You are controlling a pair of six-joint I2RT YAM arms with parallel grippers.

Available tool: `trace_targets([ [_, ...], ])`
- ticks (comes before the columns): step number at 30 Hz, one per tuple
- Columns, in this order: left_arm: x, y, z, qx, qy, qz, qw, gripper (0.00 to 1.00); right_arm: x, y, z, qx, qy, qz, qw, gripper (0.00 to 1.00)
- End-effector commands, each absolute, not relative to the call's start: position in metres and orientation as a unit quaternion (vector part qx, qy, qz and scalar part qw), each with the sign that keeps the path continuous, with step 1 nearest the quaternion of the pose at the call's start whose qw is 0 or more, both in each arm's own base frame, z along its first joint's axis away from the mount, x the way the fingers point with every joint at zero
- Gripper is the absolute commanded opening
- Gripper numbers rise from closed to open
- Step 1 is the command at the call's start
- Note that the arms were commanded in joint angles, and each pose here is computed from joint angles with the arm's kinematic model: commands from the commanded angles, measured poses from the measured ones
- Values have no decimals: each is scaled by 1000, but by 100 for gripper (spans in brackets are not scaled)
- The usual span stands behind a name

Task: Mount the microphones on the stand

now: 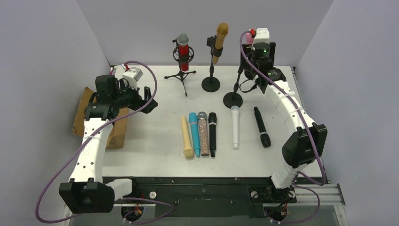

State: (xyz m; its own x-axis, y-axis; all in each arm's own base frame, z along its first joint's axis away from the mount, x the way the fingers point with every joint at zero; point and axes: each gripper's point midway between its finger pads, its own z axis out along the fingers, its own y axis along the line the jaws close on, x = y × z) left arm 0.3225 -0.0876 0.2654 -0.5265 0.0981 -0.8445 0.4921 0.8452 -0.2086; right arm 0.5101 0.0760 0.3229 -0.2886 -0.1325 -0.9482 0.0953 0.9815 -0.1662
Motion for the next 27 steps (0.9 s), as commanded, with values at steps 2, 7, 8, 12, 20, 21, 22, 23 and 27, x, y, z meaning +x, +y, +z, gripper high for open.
trace_targets([
  [2, 331, -79, 282, 176, 827, -204, 493, 96, 469, 79, 374, 7, 767, -41, 640, 79],
  [7, 340, -70, 275, 159, 830, -197, 497, 96, 428, 78, 362, 16, 773, -2, 635, 80],
  [8, 342, -69, 273, 154, 831, -197, 496, 96, 416, 76, 351, 21, 777, 3, 629, 80],
  [12, 351, -58, 251, 129, 835, -194, 498, 96, 382, 56, 310, 64, 782, 0, 620, 81],
  [20, 352, -41, 172, 91, 857, -178, 475, 96, 331, -9, 224, 233, 752, -33, 615, 82],
  [21, 348, -41, 160, 87, 862, -178, 467, 96, 325, -17, 211, 247, 751, -49, 610, 82],
  [22, 351, -39, 158, 87, 858, -173, 476, 96, 323, -24, 206, 260, 744, -55, 613, 82],
  [23, 347, -39, 148, 84, 861, -174, 471, 96, 319, -32, 201, 275, 734, -71, 617, 82],
  [27, 349, -36, 132, 70, 848, -164, 500, 96, 305, -62, 174, 300, 719, -151, 609, 83],
])
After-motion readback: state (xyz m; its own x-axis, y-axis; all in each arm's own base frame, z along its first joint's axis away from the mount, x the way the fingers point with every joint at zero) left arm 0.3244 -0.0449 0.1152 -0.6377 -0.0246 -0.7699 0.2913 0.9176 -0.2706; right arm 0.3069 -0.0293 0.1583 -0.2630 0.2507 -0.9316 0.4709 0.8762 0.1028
